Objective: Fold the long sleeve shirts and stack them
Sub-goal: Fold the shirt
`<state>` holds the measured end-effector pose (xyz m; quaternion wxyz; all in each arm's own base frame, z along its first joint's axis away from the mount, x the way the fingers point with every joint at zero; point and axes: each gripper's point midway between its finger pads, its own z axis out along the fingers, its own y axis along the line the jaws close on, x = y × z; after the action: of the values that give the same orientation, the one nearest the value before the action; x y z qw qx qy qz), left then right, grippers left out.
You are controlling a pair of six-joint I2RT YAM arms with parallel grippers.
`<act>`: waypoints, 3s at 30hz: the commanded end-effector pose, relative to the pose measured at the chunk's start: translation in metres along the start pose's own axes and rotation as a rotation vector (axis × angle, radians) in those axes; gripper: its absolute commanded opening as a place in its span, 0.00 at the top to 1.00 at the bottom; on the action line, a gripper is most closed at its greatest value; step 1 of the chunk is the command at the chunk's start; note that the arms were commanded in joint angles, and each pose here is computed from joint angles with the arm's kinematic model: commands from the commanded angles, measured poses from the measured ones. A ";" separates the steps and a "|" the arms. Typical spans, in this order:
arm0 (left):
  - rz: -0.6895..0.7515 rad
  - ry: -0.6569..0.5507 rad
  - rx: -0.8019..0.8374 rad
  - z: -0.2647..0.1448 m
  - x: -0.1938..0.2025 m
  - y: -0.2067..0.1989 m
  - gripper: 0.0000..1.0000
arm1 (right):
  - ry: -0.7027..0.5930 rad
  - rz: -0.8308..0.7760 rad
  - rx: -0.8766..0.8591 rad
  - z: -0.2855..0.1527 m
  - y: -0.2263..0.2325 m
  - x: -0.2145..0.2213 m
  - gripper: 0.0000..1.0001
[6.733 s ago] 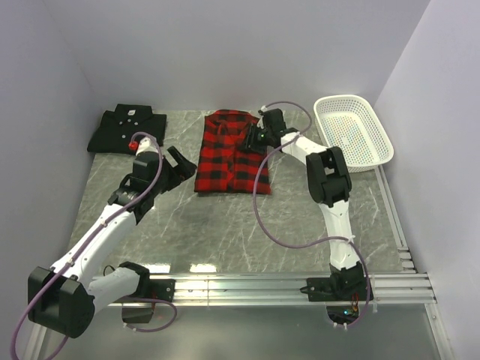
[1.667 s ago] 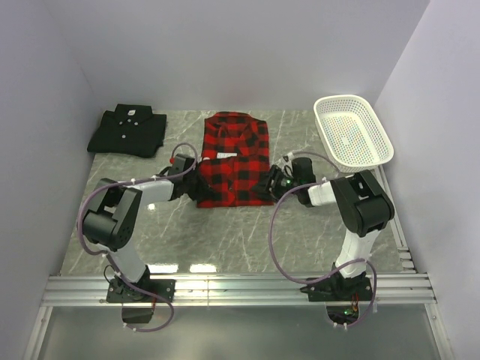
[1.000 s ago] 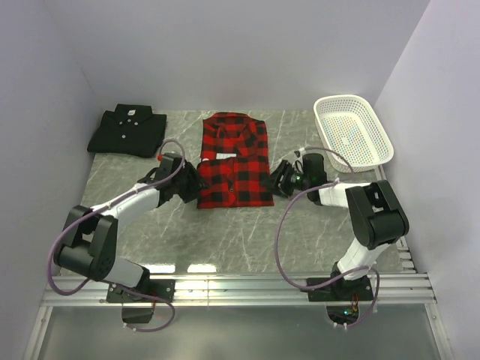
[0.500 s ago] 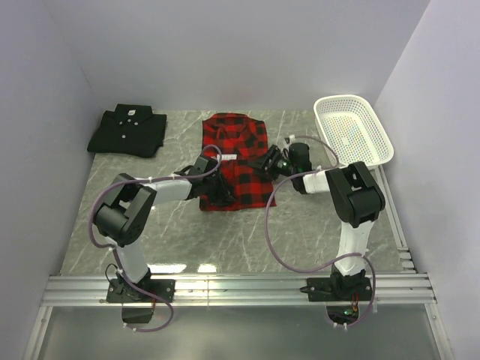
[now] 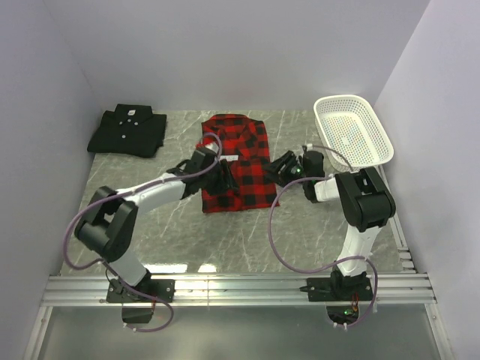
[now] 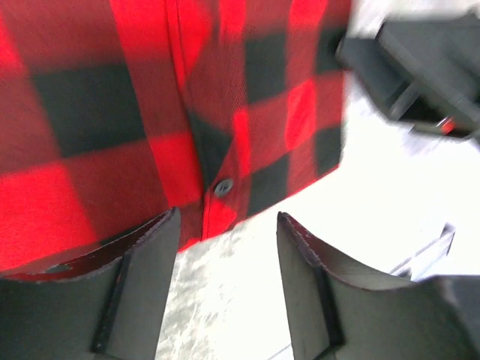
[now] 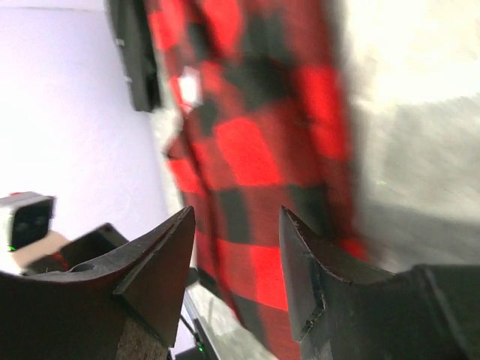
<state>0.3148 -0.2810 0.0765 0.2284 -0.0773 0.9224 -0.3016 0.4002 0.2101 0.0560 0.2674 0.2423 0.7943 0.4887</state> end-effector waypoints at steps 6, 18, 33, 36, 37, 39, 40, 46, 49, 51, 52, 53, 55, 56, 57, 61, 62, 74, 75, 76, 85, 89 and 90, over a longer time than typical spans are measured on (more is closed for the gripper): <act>-0.113 -0.313 -0.026 -0.031 -0.122 0.024 0.39 | -0.076 -0.149 -0.183 0.022 0.101 -0.040 0.44; -0.133 -0.202 -0.033 0.052 -0.138 0.055 0.61 | -0.116 -0.079 -0.064 0.063 0.045 -0.047 0.44; 0.000 -0.351 -0.036 0.005 -0.184 0.025 0.19 | -0.188 -0.092 -0.022 0.016 0.032 -0.058 0.44; 0.065 -0.425 -0.085 -0.005 -0.205 0.025 0.03 | -0.120 -0.155 -0.046 0.005 0.049 -0.039 0.43; 0.094 -0.435 -0.095 -0.005 -0.210 0.025 0.01 | -0.085 -0.188 -0.065 0.002 0.062 -0.027 0.43; 0.121 -0.445 -0.090 0.000 -0.217 0.023 0.01 | -0.021 -0.242 -0.020 -0.001 0.058 -0.008 0.43; 0.137 -0.441 -0.089 0.003 -0.219 0.023 0.01 | 0.016 -0.280 -0.012 -0.001 0.064 0.008 0.43; 0.183 -0.409 -0.089 0.035 -0.227 0.027 0.08 | 0.173 -0.331 0.155 -0.015 0.034 0.061 0.43; 0.177 -0.357 -0.102 0.059 -0.220 0.039 0.10 | 0.248 -0.272 0.229 -0.023 0.009 0.081 0.43; 0.164 -0.335 -0.102 0.067 -0.216 0.042 0.11 | 0.284 -0.258 0.269 -0.026 -0.003 0.086 0.43; 0.138 -0.324 -0.106 0.071 -0.213 0.046 0.11 | 0.298 -0.253 0.301 -0.026 -0.013 0.087 0.43; 0.115 -0.295 -0.132 0.077 -0.203 0.056 0.11 | 0.306 -0.261 0.324 -0.026 -0.018 0.086 0.43; 0.059 -0.275 -0.158 0.081 -0.193 0.067 0.12 | 0.325 -0.235 0.392 -0.030 -0.037 0.084 0.43; 0.037 -0.258 -0.169 0.081 -0.184 0.074 0.11 | 0.329 -0.243 0.394 -0.029 -0.039 0.081 0.43; 0.019 -0.255 -0.174 0.080 -0.181 0.077 0.11 | 0.338 -0.231 0.392 -0.030 -0.042 0.078 0.43; -0.134 -0.251 -0.215 0.067 -0.169 0.098 0.10 | 0.344 -0.227 0.456 -0.033 -0.062 0.063 0.43; -0.172 -0.231 -0.243 0.065 -0.157 0.110 0.10 | 0.334 -0.233 0.466 -0.034 -0.064 0.057 0.43; -0.529 -0.225 -0.278 -0.025 -0.048 0.132 0.10 | 0.163 -0.382 0.508 0.002 -0.027 -0.046 0.43; -0.503 -0.250 -0.239 -0.038 -0.048 0.118 0.09 | 0.145 -0.400 0.471 0.005 -0.014 -0.051 0.43; -0.489 -0.242 -0.241 -0.042 -0.039 0.118 0.09 | 0.134 -0.408 0.439 0.005 -0.005 -0.053 0.43; -0.247 -0.249 -0.176 -0.081 -0.020 0.061 0.20 | 0.154 -0.480 0.196 -0.035 0.056 0.010 0.41; -0.201 -0.138 -0.149 -0.064 0.002 0.050 0.27 | 0.222 -0.424 0.067 -0.048 0.067 0.049 0.42; -0.195 -0.106 -0.172 -0.057 0.008 0.052 0.30 | 0.256 -0.413 0.054 -0.049 0.065 0.065 0.42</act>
<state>0.2851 -0.1999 0.0903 0.2654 -0.2300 0.9042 -0.2432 0.3461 0.2255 0.1120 0.2651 0.0332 0.8886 0.3729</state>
